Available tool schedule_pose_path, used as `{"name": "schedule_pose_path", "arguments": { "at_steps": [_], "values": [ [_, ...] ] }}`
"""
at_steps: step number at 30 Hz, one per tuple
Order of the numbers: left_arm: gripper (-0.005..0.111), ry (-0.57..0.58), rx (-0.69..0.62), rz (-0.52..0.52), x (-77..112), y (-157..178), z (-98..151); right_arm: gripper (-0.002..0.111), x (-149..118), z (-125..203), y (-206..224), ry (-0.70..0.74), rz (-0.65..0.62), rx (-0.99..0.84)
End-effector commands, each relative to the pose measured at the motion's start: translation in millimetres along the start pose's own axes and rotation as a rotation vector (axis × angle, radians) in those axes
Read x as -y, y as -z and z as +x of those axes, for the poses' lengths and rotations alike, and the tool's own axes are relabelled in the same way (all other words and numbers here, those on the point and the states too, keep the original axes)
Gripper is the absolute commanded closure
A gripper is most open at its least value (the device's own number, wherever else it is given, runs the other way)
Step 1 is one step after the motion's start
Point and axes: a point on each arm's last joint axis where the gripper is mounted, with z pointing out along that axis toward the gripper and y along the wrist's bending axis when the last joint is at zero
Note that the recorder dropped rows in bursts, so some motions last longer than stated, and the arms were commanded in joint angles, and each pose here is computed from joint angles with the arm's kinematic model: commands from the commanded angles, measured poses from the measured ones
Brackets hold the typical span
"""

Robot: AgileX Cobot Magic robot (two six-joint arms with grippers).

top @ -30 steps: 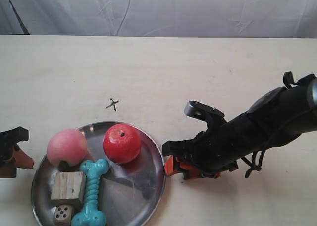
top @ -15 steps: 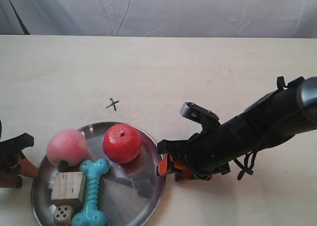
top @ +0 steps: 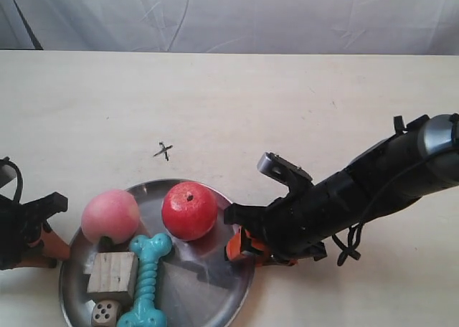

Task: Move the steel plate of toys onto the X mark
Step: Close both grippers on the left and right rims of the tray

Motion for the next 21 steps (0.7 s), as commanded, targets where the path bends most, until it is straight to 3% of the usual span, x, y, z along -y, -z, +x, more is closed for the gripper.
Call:
{"name": "schedule_pose_path", "arguments": {
  "at_steps": [1,3,15,18,21],
  "values": [
    [0.105,-0.026,-0.017,-0.032,-3.1,-4.7,1.9,0.094,10.1,4.2,-6.6,0.028,0.065,-0.02],
    [0.107,-0.026,-0.011,-0.036,-3.5,-4.7,1.3,0.109,10.1,4.2,-6.6,0.028,0.065,-0.02],
    [0.107,-0.078,-0.049,-0.062,-6.0,-4.5,4.6,0.104,10.1,4.2,-6.6,0.028,0.065,-0.02],
    [0.1,-0.093,-0.069,-0.057,-5.0,-3.7,5.2,0.104,10.2,4.3,-6.6,0.03,0.066,-0.021],
    [0.084,-0.117,-0.088,-0.058,-4.0,-2.1,4.5,0.104,10.4,4.6,-6.6,0.036,0.068,-0.024]
  ]
}}
